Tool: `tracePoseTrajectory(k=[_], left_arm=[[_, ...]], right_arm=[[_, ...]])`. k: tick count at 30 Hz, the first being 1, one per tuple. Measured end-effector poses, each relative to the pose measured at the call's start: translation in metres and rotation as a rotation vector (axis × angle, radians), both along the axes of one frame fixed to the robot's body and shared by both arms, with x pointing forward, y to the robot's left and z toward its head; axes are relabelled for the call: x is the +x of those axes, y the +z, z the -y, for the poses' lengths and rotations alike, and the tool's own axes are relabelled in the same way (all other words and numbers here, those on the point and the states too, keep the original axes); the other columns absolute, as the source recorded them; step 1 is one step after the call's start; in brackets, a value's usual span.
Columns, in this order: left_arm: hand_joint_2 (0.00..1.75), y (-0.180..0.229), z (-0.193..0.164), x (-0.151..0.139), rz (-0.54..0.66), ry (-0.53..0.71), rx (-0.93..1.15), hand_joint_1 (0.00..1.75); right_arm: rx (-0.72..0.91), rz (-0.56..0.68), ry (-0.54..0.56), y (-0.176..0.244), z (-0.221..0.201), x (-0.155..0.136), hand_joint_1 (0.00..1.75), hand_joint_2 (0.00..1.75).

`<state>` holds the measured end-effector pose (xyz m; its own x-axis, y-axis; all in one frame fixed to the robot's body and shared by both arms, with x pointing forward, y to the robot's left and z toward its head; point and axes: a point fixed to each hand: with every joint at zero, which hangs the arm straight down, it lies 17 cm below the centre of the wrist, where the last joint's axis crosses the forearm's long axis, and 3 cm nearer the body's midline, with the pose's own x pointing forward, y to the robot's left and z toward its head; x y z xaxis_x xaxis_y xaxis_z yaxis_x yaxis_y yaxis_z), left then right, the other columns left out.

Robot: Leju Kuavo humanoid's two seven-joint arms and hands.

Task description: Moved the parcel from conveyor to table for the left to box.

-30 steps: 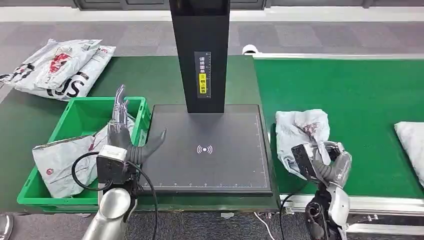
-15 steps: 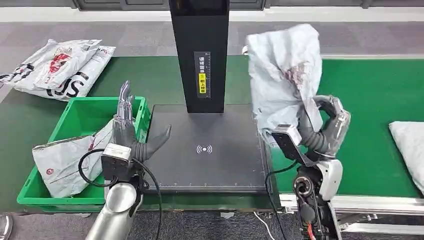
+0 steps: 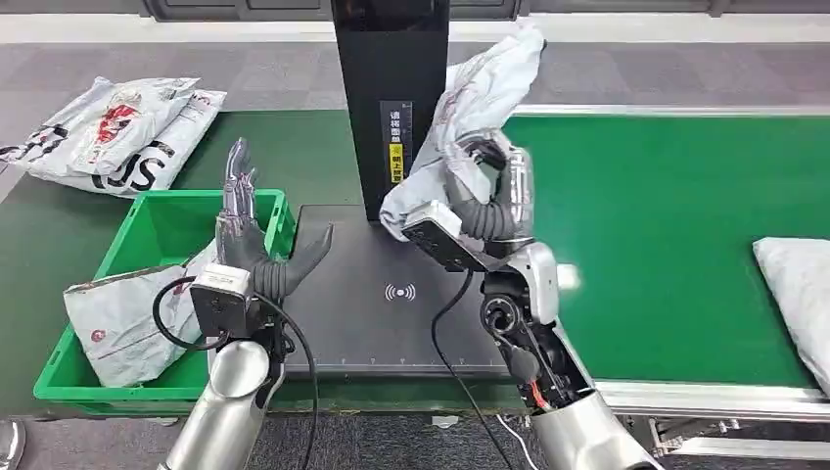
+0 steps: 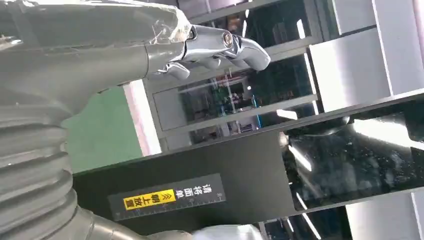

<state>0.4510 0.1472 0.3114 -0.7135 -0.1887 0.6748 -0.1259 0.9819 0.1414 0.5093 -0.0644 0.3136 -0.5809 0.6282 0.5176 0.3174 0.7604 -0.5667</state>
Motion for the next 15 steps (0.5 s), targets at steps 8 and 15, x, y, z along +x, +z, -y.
tracePoseTrajectory(k=[8,15], left_arm=[[1.75,0.003,-0.004,0.005,0.000,0.012,-0.011,0.00],[1.75,0.001,-0.007,0.006,0.000,0.020,-0.003,0.00]], right_arm=[[-0.100,-0.303,0.177,-0.099,-0.071,-0.002,1.75,1.75],[-0.170,-0.433,0.235,-0.156,-0.089,-0.024,1.75,1.75]])
